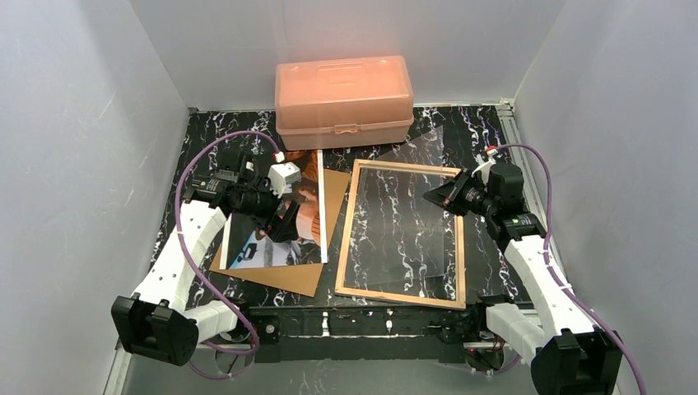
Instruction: Put the photo into the frame
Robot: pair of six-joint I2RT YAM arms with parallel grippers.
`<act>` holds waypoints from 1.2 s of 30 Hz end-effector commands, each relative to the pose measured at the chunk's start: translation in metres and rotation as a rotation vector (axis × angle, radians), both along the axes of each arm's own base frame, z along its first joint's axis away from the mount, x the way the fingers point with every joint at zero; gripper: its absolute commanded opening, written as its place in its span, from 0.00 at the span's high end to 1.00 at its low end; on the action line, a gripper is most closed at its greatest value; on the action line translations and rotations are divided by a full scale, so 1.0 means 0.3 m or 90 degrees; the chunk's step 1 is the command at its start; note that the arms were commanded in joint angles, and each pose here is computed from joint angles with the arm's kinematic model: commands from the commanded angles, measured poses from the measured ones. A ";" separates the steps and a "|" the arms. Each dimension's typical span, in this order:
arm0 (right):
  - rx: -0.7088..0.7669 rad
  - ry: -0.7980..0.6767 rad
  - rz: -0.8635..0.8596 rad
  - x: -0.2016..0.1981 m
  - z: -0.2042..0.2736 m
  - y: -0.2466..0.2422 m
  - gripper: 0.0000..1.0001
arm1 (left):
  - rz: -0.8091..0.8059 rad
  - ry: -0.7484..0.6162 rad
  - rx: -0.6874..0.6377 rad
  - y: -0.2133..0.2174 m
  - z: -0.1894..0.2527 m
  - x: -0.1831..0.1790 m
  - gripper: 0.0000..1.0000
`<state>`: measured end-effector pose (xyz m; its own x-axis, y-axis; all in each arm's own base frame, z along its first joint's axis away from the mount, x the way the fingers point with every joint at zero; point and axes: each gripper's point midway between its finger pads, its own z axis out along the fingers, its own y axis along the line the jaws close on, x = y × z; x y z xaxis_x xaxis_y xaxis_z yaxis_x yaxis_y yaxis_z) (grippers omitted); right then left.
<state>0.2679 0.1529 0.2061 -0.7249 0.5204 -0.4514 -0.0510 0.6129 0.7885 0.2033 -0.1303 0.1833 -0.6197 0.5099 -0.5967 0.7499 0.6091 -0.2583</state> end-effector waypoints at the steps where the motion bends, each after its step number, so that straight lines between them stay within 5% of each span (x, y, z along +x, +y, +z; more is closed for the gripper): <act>1: 0.028 -0.084 0.030 0.006 0.143 0.025 0.99 | -0.013 -0.016 -0.007 -0.005 0.042 -0.010 0.02; 36: 0.050 -0.053 0.015 -0.006 0.091 0.027 0.99 | -0.017 -0.019 -0.007 -0.006 0.045 -0.009 0.02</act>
